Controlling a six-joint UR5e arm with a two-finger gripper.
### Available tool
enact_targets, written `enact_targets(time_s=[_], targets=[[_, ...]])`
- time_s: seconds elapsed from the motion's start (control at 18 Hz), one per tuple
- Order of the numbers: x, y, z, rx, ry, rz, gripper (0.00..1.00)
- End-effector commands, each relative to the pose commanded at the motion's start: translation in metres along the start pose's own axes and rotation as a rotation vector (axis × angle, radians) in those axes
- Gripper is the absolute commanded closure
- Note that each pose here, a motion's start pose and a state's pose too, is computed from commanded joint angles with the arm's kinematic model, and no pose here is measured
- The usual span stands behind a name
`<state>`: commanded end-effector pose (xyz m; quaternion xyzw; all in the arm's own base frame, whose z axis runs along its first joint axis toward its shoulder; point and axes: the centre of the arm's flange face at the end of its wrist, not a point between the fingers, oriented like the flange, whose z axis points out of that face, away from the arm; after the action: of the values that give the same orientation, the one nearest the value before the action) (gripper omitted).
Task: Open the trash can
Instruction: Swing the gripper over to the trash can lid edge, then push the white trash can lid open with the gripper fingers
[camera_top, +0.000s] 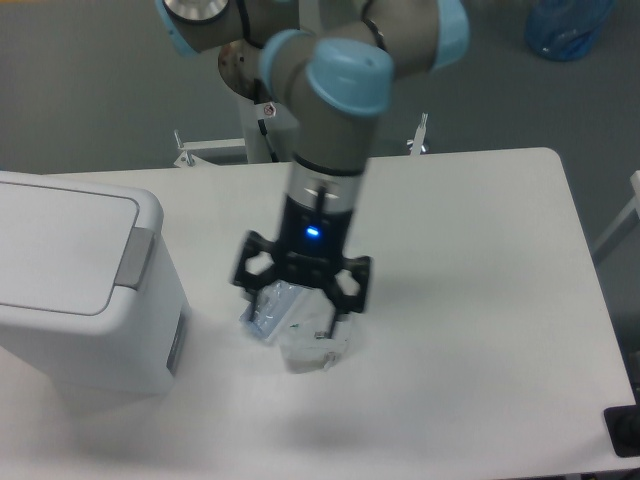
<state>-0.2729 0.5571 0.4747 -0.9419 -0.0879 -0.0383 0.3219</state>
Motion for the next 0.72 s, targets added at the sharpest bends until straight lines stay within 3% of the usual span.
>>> enact_targets(time_s=[0.22, 0.61, 0.72], targets=[[0.037, 0.013, -0.001, -0.015, 0.028, 0.007, 0.00], [0.054, 0.023, -0.016, -0.007, 0.031, 0.014, 0.00], [0.054, 0.024, -0.015, -0.010, 0.032, -0.021, 0.00]])
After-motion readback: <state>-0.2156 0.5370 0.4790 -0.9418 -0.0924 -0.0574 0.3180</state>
